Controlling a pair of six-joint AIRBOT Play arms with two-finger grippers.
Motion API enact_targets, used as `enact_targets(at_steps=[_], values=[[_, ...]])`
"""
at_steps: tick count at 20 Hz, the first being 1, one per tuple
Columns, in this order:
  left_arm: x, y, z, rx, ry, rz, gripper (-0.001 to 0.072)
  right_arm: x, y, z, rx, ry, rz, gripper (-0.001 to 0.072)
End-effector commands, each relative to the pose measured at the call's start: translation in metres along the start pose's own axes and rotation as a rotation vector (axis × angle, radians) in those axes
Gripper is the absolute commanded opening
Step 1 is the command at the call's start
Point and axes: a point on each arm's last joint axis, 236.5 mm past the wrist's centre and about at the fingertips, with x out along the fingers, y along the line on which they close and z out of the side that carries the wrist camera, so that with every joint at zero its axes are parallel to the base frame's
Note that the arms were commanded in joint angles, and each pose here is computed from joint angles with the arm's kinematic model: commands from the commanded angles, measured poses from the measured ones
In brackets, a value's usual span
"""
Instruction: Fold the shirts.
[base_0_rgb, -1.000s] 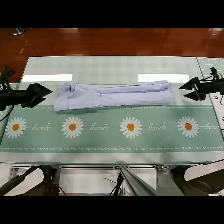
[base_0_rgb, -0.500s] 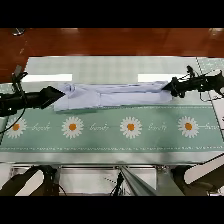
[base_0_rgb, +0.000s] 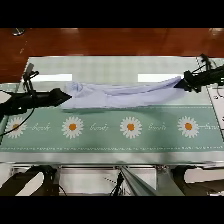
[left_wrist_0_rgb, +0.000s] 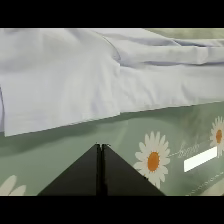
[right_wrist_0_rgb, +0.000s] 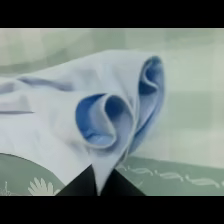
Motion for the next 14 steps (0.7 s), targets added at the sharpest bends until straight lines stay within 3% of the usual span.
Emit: enact_targets(at_steps=[1,7,10,14], values=[[0.036,-0.040,-0.018,-0.002,0.054,-0.042,0.0014,-0.054,0.014,-0.038,-0.114,-0.072,-0.103,0.0031],[0.150,-0.136,-0.072,0.171,0.277,-0.115,0.0014,-0.075,0.057,-0.127,-0.107,-0.193,-0.065,0.0031],[0.199,-0.156,-0.095,0.277,0.439,-0.082,0.0014,-0.090,0.071,-0.147,-0.121,-0.253,-0.067,0.0031],[0.244,-0.193,-0.130,0.289,0.514,-0.107,0.0014,-0.103,0.089,-0.153,-0.138,-0.311,-0.042,0.0031]])
